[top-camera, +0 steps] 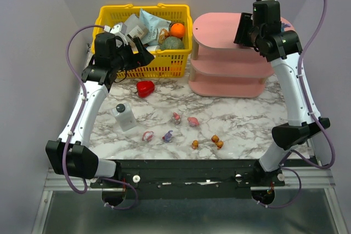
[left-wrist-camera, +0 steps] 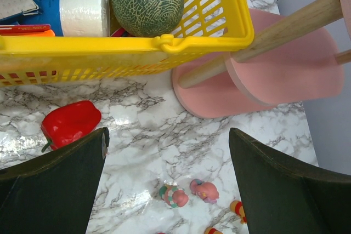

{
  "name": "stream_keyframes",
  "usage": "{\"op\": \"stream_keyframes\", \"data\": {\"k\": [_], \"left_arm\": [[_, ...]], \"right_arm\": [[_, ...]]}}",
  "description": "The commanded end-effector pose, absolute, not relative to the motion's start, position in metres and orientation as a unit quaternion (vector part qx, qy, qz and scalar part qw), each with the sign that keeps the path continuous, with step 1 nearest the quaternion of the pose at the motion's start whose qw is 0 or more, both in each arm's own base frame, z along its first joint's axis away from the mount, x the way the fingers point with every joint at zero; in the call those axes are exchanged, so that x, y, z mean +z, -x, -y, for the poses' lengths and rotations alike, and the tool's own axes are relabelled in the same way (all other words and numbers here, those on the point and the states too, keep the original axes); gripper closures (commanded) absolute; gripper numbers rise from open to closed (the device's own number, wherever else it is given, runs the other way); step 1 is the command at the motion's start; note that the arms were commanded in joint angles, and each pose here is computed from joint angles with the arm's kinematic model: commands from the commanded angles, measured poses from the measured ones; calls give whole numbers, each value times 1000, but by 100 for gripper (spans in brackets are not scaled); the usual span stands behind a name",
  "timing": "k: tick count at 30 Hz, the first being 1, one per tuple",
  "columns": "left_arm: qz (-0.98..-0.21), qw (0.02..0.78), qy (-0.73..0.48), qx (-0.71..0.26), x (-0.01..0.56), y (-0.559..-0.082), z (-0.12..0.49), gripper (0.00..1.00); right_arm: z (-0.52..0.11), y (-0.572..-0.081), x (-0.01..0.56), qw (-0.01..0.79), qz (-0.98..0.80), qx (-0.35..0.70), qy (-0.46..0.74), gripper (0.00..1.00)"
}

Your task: Place and organize the plastic toys onto the shelf

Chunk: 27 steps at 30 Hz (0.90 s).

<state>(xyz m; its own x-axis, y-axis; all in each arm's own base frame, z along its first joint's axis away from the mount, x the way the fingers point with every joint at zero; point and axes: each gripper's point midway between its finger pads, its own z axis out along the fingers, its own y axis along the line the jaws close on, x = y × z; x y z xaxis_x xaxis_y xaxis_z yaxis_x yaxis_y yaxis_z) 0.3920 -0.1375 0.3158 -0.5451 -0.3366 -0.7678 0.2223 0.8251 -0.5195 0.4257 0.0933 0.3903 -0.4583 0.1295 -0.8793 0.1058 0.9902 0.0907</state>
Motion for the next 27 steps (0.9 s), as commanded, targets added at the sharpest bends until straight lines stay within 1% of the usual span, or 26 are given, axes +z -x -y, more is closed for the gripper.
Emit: {"op": "stream_keyframes", "data": {"k": [1, 7, 10, 11, 13, 14, 17, 27], "left_arm": [[-823, 487, 26, -293, 327, -395, 139, 1], [-824, 485, 27, -290, 326, -395, 138, 1], [-823, 487, 26, -290, 328, -394, 138, 1], [-823, 488, 26, -289, 328, -394, 138, 1], [-822, 490, 25, -289, 330, -393, 138, 1], [-822, 490, 25, -288, 330, -394, 137, 1], [-821, 492, 27, -286, 331, -393, 136, 1], [-820, 497, 28, -283, 335, -388, 134, 1]], "right_arm": [[-94, -428, 387, 512, -857, 14, -58, 34], [-93, -432, 389, 517, -854, 15, -56, 30], [-94, -432, 394, 523, -851, 20, -52, 24], [-95, -430, 399, 529, -847, 24, -50, 21], [-94, -428, 405, 536, -843, 26, -50, 17], [-93, -427, 408, 540, -840, 29, -49, 13], [-94, -420, 421, 555, -830, 37, -43, 7], [-96, -391, 449, 581, -810, 70, -24, 5]]}}
